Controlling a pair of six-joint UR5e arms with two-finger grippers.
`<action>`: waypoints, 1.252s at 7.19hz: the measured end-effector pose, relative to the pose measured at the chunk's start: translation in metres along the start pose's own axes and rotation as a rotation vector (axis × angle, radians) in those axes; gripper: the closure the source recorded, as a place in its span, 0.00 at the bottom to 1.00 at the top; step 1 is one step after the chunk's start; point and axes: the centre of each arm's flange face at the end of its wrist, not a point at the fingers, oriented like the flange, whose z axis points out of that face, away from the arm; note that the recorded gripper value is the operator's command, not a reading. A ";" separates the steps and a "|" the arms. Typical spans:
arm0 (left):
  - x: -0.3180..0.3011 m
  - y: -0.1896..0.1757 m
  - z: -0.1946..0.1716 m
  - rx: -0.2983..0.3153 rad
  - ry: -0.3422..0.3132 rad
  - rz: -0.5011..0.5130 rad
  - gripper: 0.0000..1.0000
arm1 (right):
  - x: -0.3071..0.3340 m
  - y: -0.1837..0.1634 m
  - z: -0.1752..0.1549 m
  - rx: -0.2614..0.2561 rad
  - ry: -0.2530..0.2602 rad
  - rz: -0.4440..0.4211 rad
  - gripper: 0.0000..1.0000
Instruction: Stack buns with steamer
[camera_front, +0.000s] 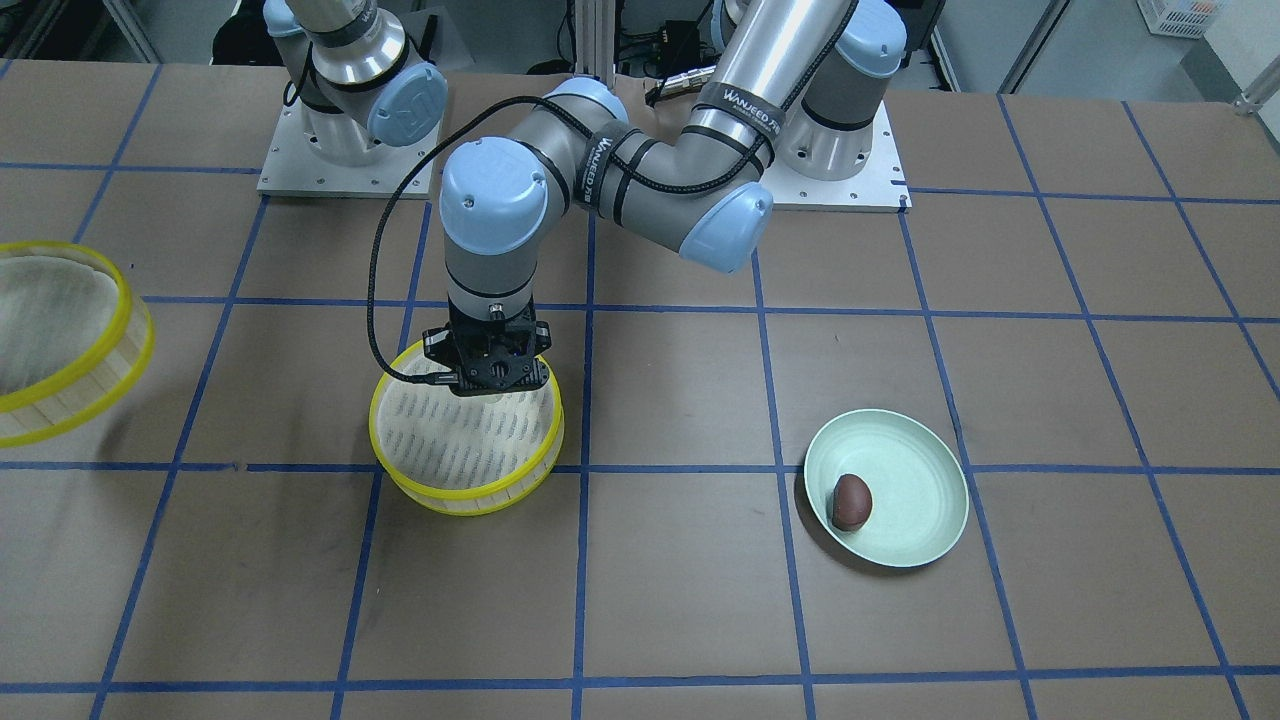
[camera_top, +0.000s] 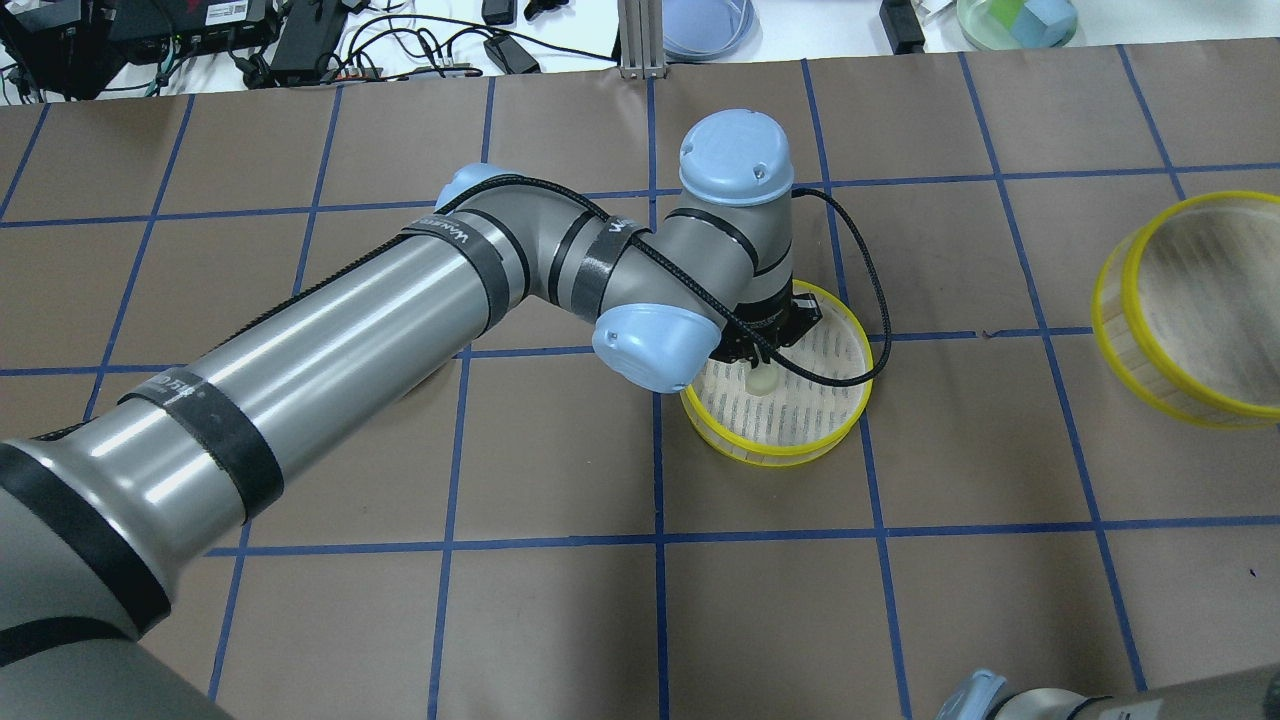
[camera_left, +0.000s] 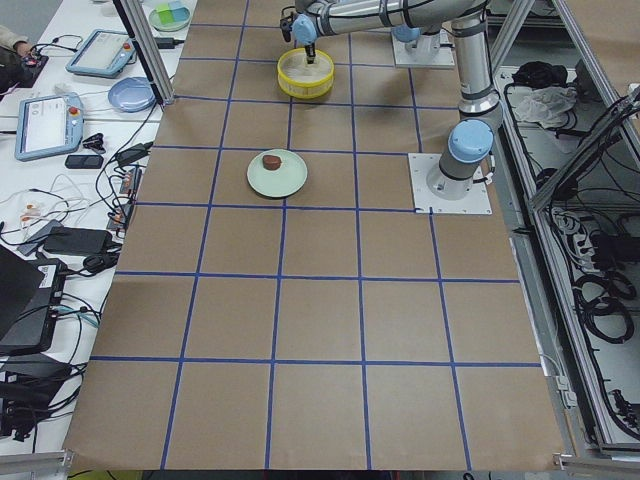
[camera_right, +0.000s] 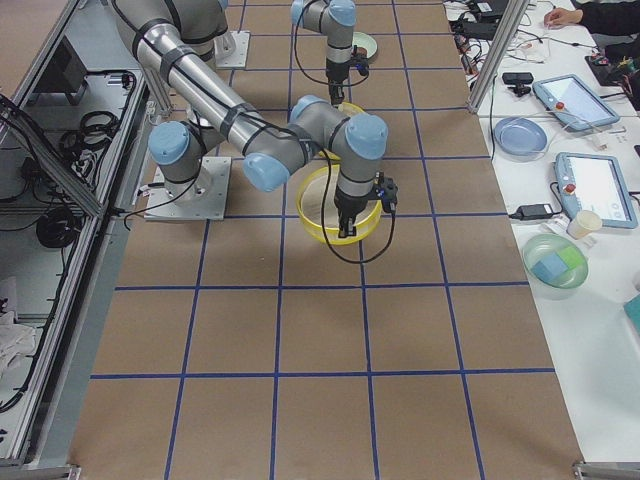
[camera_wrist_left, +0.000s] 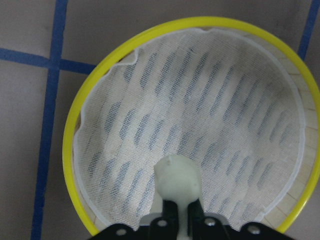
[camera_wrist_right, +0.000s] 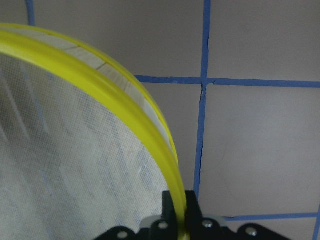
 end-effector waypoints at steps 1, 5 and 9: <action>0.001 0.000 0.001 0.001 0.001 -0.001 0.37 | -0.029 0.006 -0.026 0.002 -0.002 0.022 0.92; 0.001 0.000 -0.001 0.005 0.003 0.000 0.35 | -0.107 0.009 -0.066 0.000 0.004 0.024 0.93; 0.001 0.001 -0.008 0.013 0.009 0.005 0.20 | -0.118 0.007 -0.066 -0.009 -0.005 0.015 0.97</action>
